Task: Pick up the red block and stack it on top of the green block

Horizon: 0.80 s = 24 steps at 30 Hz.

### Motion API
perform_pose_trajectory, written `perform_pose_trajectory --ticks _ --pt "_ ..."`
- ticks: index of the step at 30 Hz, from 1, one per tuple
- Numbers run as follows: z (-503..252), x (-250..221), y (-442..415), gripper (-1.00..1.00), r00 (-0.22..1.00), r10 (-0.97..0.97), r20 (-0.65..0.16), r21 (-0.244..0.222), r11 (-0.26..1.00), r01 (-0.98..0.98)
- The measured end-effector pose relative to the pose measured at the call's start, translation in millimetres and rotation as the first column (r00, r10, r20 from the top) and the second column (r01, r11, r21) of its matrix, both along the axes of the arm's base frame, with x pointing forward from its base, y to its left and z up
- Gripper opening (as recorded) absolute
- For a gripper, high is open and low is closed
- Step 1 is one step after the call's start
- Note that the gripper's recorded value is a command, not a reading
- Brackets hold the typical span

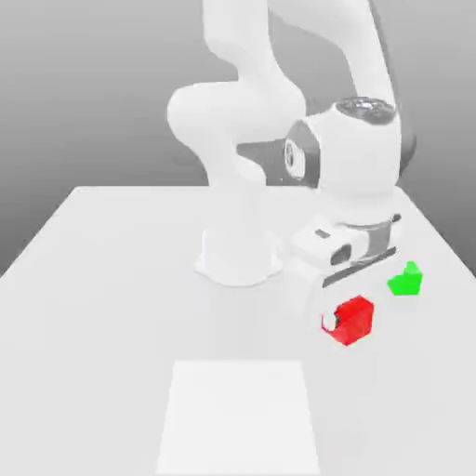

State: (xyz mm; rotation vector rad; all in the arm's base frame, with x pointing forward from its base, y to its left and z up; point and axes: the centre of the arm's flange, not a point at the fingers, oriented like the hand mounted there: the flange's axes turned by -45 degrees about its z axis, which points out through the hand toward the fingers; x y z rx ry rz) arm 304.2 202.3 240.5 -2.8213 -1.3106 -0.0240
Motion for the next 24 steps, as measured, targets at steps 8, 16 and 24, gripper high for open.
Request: perform_pose_trajectory --ticks 8,16,24 --pt "9.0 -125.1 101.1 -1.00 0.783 0.622 0.007 -0.011 0.783 -0.622" --pt "1.3 -229.2 132.4 -1.00 0.408 0.913 -0.001 -0.043 0.408 -0.912" --pt "-28.3 -227.8 135.9 -1.00 0.402 0.916 0.003 -0.055 0.402 -0.914"
